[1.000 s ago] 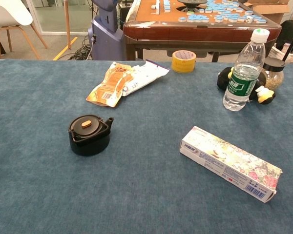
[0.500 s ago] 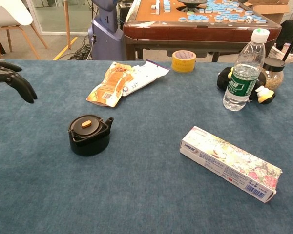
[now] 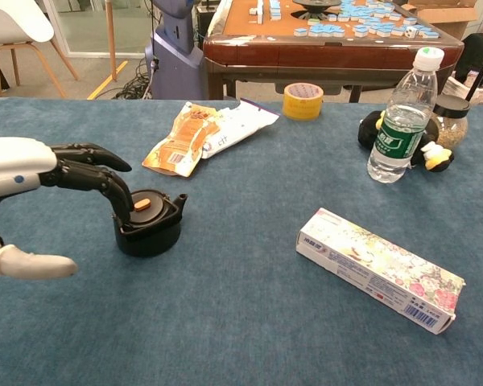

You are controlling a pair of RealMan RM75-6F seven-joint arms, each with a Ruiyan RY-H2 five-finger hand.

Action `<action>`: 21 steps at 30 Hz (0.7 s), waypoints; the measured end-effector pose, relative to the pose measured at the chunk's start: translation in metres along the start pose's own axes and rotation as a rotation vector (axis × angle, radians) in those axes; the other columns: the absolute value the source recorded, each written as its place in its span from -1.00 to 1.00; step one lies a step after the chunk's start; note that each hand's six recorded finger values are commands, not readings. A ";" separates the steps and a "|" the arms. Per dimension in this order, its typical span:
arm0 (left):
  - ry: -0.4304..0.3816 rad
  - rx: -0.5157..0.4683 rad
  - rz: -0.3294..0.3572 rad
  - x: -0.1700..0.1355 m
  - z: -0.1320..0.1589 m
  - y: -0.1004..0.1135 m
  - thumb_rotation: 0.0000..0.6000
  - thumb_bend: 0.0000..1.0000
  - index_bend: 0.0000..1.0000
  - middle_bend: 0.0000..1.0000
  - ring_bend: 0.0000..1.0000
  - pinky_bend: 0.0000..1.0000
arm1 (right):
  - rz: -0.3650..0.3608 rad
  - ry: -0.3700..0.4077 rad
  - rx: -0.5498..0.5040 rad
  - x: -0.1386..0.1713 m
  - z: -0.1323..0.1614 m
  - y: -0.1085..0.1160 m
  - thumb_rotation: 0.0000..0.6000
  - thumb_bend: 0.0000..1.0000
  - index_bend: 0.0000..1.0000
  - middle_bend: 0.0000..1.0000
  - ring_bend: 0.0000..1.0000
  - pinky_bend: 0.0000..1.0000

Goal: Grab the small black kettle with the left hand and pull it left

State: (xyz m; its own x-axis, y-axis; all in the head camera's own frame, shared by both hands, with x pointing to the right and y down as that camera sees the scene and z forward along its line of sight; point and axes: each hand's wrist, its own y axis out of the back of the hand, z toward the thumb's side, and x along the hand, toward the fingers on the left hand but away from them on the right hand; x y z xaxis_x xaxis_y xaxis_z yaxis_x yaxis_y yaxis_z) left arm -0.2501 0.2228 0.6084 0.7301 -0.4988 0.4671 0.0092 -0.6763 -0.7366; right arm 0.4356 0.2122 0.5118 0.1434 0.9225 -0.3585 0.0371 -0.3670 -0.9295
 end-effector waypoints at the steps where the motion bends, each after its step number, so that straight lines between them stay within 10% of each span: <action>1: 0.003 0.011 -0.005 0.003 0.000 -0.002 -0.36 -0.69 -0.43 -0.53 -0.90 -1.00 | 0.001 -0.003 0.000 0.001 -0.001 0.000 1.00 -0.61 -0.17 -0.17 -0.46 -0.42; 21: 0.014 0.061 -0.084 0.035 0.003 -0.032 -0.43 -0.69 -0.43 -0.53 -0.91 -1.00 | 0.002 -0.037 -0.005 0.008 -0.010 -0.001 1.00 -0.61 -0.17 -0.17 -0.47 -0.42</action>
State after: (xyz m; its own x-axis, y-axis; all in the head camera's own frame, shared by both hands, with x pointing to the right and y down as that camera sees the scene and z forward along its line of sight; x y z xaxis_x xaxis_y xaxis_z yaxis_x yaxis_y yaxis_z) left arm -0.2224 0.2290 0.6470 0.7150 -0.4496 0.5354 0.1121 -0.6822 -0.7226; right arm 0.4465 0.2190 0.5111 0.1070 0.9255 -0.3633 0.0416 -0.3692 -0.9284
